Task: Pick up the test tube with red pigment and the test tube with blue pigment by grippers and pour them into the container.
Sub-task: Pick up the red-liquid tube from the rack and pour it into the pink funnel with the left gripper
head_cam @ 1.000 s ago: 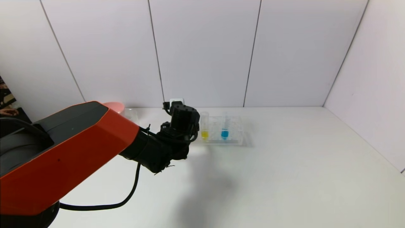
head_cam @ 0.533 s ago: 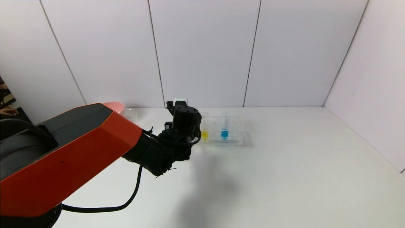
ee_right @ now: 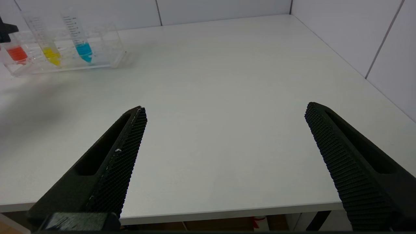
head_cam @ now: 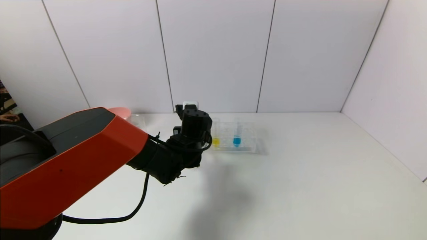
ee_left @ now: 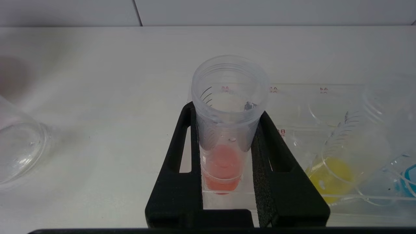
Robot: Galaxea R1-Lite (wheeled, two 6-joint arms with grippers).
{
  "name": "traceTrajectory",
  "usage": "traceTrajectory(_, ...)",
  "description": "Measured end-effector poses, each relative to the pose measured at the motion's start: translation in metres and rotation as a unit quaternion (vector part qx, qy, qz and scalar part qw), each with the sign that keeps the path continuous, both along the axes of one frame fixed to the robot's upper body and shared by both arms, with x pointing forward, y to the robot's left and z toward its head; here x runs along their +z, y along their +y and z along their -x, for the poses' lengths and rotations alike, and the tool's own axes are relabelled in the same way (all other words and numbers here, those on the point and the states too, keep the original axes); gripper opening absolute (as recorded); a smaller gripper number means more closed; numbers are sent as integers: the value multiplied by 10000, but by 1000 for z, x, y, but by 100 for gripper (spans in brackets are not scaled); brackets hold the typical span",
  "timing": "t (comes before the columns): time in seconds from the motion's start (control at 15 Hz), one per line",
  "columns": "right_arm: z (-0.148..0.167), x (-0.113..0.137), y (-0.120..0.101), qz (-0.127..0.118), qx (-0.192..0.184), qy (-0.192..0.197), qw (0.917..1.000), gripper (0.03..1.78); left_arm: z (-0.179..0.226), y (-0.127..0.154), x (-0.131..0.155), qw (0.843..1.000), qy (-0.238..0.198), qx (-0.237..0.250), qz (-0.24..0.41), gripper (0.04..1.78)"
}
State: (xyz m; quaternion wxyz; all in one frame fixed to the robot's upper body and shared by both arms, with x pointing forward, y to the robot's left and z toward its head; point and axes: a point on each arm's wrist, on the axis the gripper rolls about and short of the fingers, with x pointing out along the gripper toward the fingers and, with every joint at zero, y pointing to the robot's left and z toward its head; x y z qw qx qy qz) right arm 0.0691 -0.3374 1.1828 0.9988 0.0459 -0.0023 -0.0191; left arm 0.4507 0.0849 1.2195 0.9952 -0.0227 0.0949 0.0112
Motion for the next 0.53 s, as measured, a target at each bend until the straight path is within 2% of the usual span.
traceTrajectory(0.33,0,0,0,0,0,0,10000,177,8,2,42,9990,-430,-72,16,45)
traceTrajectory(0.53,0,0,0,0,0,0,10000,178,12,2,54,9984,-549,-95,93,45)
